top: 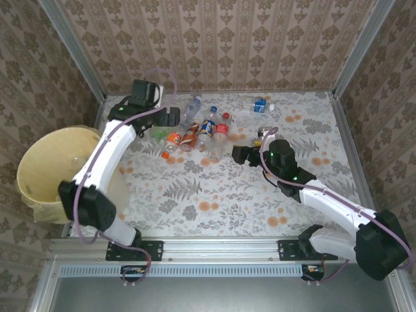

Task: Put the plastic bottles in the bin

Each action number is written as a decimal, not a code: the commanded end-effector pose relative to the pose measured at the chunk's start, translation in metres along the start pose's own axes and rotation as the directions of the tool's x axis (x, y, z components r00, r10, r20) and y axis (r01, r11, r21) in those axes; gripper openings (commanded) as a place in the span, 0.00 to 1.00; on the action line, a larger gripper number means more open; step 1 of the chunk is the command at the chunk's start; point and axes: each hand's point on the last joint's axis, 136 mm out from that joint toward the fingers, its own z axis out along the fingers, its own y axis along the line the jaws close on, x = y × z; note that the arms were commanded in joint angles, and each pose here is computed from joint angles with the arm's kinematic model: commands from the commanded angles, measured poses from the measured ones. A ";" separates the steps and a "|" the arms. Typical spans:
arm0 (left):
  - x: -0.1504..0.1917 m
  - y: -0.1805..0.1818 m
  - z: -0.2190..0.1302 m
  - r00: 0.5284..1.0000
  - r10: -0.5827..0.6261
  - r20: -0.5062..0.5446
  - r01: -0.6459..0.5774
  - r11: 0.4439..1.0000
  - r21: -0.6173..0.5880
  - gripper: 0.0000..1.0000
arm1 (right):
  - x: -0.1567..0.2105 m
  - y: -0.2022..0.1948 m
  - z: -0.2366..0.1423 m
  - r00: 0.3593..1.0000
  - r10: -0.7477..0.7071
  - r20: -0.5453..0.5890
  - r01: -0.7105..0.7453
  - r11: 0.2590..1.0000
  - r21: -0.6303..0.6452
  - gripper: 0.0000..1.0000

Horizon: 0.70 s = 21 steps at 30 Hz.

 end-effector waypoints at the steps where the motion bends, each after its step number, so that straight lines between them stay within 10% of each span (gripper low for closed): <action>1: -0.012 0.014 0.012 0.991 0.132 -0.015 -0.133 0.986 -0.101 1.00 | 0.003 -0.016 -0.011 1.000 -0.003 0.008 0.003 0.998 0.067 1.00; 8: 0.019 0.033 0.071 0.948 0.163 -0.274 -0.169 0.986 0.001 1.00 | 0.004 -0.028 -0.027 0.999 -0.003 0.035 0.000 0.995 0.103 1.00; 21: 0.039 0.048 0.137 0.881 0.289 -0.374 -0.245 0.956 0.163 0.89 | 0.005 -0.033 -0.036 0.999 -0.018 0.044 0.012 0.993 0.118 1.00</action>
